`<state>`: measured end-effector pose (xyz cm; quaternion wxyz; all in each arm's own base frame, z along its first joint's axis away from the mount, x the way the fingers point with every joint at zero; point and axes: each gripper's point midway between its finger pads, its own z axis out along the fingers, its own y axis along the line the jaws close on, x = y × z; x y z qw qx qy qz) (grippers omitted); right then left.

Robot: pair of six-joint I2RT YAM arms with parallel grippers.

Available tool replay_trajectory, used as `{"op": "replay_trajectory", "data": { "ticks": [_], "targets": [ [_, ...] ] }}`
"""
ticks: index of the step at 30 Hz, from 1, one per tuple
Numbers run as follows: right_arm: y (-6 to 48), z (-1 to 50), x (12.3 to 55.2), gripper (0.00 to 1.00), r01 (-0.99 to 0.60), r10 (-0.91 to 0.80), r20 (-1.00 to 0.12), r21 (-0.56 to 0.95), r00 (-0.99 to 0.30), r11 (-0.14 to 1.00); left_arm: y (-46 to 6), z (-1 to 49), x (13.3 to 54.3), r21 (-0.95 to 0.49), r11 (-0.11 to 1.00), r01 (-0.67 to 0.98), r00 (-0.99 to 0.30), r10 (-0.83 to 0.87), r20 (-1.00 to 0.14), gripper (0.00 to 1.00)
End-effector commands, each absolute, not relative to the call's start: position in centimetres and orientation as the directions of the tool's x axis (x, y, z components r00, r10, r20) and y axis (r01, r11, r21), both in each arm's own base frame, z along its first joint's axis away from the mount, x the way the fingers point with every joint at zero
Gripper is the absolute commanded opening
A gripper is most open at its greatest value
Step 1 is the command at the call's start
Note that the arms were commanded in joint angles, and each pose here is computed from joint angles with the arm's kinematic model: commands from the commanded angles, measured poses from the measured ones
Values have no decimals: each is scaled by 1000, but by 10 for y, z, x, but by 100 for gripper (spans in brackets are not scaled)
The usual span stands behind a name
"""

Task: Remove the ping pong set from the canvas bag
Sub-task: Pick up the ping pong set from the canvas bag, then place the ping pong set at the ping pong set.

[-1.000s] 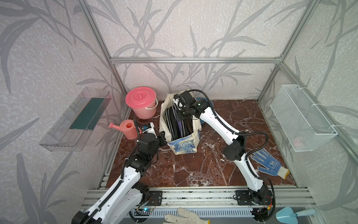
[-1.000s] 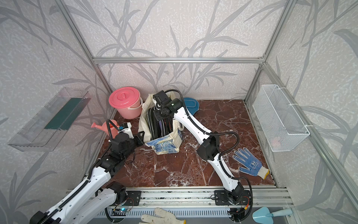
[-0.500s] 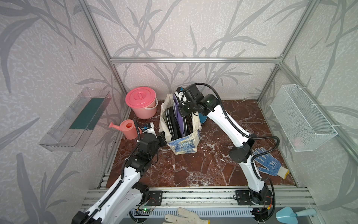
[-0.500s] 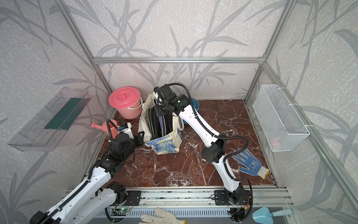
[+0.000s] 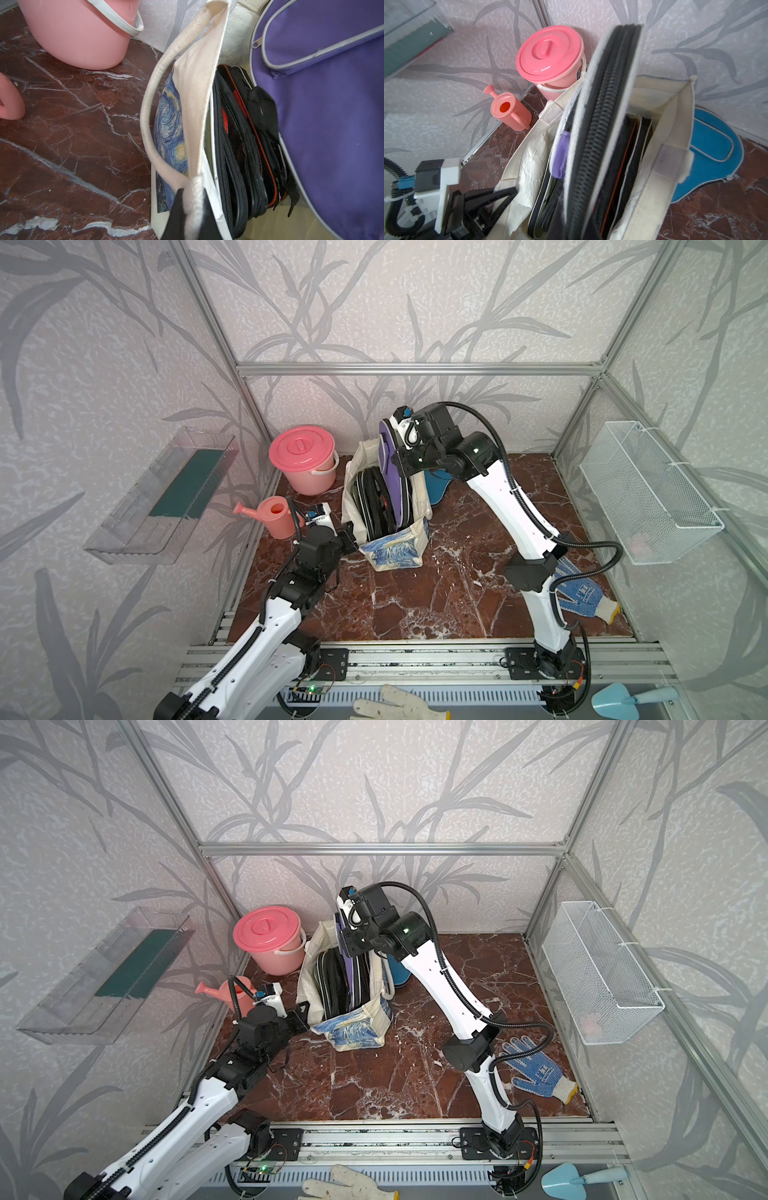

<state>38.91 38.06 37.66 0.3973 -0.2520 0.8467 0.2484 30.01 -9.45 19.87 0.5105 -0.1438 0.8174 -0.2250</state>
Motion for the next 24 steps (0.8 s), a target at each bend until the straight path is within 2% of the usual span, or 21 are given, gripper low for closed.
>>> {"op": "replay_trajectory", "data": {
  "ticks": [1,13,24],
  "targets": [
    [359,438,380,0,-640,-135,-870,236,-475,731,-93,195,298,-500,866,-3,-440,-450,-777,0],
    [306,481,400,0,-589,34,-889,331,-457,737,-93,194,297,-497,868,-4,-444,-447,-777,0],
    [261,470,445,0,-499,146,-866,404,-477,766,-91,194,296,-489,872,-7,-445,-441,-780,0]
  ]
}}
